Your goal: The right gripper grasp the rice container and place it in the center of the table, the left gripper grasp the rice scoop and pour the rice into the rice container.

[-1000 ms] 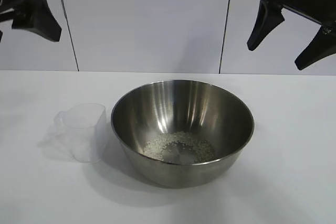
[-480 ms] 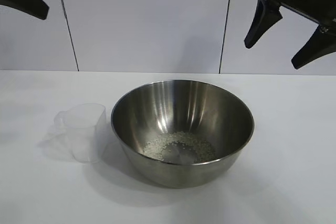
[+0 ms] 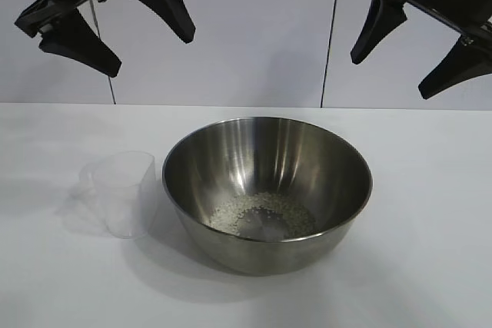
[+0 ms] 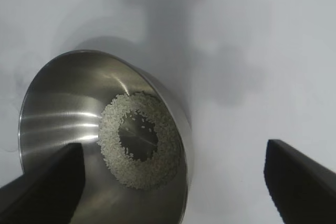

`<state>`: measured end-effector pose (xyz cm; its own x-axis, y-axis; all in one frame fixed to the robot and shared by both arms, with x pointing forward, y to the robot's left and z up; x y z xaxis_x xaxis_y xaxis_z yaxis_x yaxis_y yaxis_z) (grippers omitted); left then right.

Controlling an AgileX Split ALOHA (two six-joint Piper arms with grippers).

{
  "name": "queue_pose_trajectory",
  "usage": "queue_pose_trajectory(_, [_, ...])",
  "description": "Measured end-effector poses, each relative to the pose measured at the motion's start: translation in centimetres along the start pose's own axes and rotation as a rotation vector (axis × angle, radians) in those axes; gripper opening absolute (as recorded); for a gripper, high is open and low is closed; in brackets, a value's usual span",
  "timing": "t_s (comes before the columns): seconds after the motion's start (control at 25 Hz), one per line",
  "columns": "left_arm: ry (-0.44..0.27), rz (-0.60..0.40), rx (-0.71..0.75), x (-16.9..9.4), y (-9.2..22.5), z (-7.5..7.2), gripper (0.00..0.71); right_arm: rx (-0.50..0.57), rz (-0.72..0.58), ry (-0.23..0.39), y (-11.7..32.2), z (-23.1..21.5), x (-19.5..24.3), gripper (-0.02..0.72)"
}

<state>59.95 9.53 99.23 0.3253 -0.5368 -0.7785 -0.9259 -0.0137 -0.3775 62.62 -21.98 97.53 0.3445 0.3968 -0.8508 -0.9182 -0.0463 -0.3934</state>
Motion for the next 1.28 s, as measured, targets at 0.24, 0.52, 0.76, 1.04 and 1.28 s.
queue_pose_trajectory(0.24, [-0.011,0.046,-0.017,1.5,0.4,0.7,0.693,0.0,-0.004,0.001,-0.1,0.0,0.0,0.642])
queue_pose_trajectory(0.52, [-0.015,0.06,-0.024,1.9,0.5,0.9,0.693,0.002,-0.006,-0.001,-0.1,0.0,0.0,0.642])
queue_pose_trajectory(0.76, [-0.015,0.053,-0.025,1.9,0.4,0.9,0.694,0.007,-0.008,-0.008,-0.1,0.1,0.0,0.642])
queue_pose_trajectory(1.04, [-0.015,0.037,-0.025,1.9,0.1,0.9,0.694,0.008,-0.009,-0.009,-0.2,0.2,0.0,0.642])
queue_pose_trajectory(1.28, [-0.016,0.034,-0.026,1.9,0.1,0.9,0.694,0.008,-0.019,-0.006,-0.3,0.1,0.0,0.642])
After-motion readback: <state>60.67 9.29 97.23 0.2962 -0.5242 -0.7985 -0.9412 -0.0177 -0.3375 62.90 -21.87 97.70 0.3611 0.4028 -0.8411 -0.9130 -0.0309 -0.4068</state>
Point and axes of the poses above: a point on each arm's last joint axis where the gripper is mounted, x pointing out along that axis toward the gripper, z along the wrist's bending axis when the last joint is at zero, y = z × x, the point moved 8 cm from there along x, pointing out along that axis toward the gripper, and after that the axes turned 8 degrees about -x, right-handed, at the moved point
